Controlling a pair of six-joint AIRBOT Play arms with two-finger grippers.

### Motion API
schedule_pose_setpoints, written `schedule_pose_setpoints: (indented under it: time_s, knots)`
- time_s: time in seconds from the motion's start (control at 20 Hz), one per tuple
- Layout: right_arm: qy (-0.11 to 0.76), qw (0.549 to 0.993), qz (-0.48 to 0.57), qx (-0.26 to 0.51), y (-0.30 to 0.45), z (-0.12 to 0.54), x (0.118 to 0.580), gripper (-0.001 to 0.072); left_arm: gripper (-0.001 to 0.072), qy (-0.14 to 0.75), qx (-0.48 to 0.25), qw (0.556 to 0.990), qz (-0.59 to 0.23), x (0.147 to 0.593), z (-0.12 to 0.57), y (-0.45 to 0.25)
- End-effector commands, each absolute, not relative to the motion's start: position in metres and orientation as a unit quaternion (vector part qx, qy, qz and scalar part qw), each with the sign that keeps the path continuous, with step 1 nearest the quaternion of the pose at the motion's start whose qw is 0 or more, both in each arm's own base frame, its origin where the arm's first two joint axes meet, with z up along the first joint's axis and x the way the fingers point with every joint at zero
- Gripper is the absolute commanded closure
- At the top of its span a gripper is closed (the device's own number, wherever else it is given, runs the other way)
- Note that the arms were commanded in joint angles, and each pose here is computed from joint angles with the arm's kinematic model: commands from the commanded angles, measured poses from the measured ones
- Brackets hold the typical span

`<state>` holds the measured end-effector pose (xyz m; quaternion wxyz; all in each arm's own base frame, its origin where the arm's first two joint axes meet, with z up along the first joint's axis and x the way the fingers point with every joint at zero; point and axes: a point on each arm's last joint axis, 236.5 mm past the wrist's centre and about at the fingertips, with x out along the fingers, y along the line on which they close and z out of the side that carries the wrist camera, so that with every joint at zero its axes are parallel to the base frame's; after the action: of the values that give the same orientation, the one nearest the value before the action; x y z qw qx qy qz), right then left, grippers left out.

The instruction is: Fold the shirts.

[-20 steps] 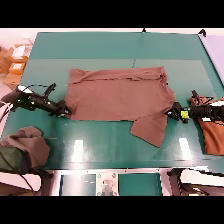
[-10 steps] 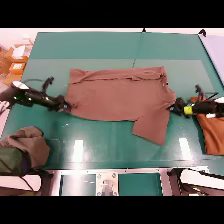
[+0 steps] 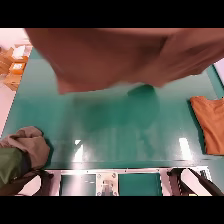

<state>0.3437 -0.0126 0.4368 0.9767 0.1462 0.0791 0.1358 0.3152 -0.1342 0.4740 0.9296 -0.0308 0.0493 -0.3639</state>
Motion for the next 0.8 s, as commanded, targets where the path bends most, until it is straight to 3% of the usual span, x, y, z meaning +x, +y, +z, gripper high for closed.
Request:
schedule_pose_setpoints:
  time_s: [0.0, 0.1, 0.2, 0.35, 0.55, 0.75]
  knots:
    - [-0.108, 0.989, 0.086, 0.047, 0.020, 0.562, 0.250, 0.0690, 0.0684, -0.143, 0.048, 0.931, -0.332, 0.192, 0.590, -0.146]
    - [-0.159, 0.986, 0.044, 0.014, 0.022, 0.586, 0.220, 0.0690, 0.0684, -0.153, 0.052, 0.941, -0.297, 0.175, 0.595, -0.138]
    - [-0.168, 0.985, 0.023, -0.003, 0.021, 0.589, 0.210, 0.0690, 0.0684, -0.117, 0.044, 0.957, -0.261, 0.188, 0.581, -0.122]
    - [-0.132, 0.991, 0.020, 0.016, 0.005, 0.567, 0.233, 0.0690, 0.0684, -0.029, 0.010, 0.973, -0.228, 0.241, 0.533, -0.099]
    - [-0.014, 0.991, 0.057, 0.117, -0.031, 0.471, 0.306, 0.0690, 0.0684, 0.118, -0.064, 0.961, -0.244, 0.326, 0.416, -0.091]
    - [0.130, 0.964, 0.079, 0.218, -0.049, 0.316, 0.386, 0.0690, 0.0684, 0.267, -0.148, 0.909, -0.284, 0.407, 0.260, -0.103]
